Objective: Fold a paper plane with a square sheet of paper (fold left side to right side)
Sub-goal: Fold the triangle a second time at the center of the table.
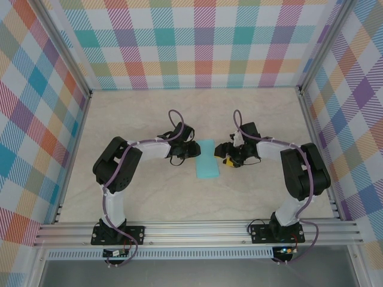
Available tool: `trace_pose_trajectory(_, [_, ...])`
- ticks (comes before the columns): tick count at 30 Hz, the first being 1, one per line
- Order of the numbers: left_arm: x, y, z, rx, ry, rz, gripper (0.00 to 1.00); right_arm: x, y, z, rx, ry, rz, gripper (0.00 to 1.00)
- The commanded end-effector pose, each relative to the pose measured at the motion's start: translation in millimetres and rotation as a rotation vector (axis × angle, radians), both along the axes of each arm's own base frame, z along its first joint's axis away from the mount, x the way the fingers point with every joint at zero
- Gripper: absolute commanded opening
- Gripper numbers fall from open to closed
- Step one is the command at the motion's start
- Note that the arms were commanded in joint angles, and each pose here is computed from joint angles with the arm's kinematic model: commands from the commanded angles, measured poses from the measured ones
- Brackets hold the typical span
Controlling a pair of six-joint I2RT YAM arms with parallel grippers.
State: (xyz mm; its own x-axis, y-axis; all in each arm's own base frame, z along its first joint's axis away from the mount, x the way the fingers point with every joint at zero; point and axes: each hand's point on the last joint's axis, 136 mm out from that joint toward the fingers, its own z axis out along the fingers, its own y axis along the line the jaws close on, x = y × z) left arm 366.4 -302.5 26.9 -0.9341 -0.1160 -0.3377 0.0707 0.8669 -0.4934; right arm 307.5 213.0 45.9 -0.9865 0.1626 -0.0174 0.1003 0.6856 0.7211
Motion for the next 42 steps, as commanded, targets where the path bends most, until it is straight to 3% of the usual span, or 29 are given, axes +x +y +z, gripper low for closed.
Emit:
trace_pose_trajectory(1, [-13, 0, -19, 0.021, 0.046, -0.018, 0.25, -6, 10, 5, 0.052, 0.031, 0.034, 0.66])
trace_pose_trajectory(13, [-16, 4, -18, 0.029, 0.043, -0.012, 0.25, -19, 19, -12, -0.024, 0.095, 0.055, 0.60])
trace_pose_trajectory(22, [-16, 3, -11, 0.010, 0.027, -0.016, 0.25, -9, 30, -3, 0.018, 0.067, 0.042, 0.54])
trace_pose_trajectory(26, [-14, 1, 14, -0.026, -0.044, -0.039, 0.27, 2, 36, 5, 0.043, 0.033, 0.040, 0.51])
trace_pose_trajectory(30, [-13, 1, 63, -0.063, -0.172, -0.086, 0.42, 12, 41, 8, 0.059, 0.025, 0.042, 0.48])
trace_pose_trajectory(36, [-49, -6, 117, -0.112, -0.370, -0.259, 0.51, 28, 50, 18, 0.087, 0.014, 0.061, 0.42])
trace_pose_trajectory(42, [-119, -35, 104, 0.006, -0.450, -0.466, 0.55, 31, 50, 20, 0.068, 0.018, 0.073, 0.35])
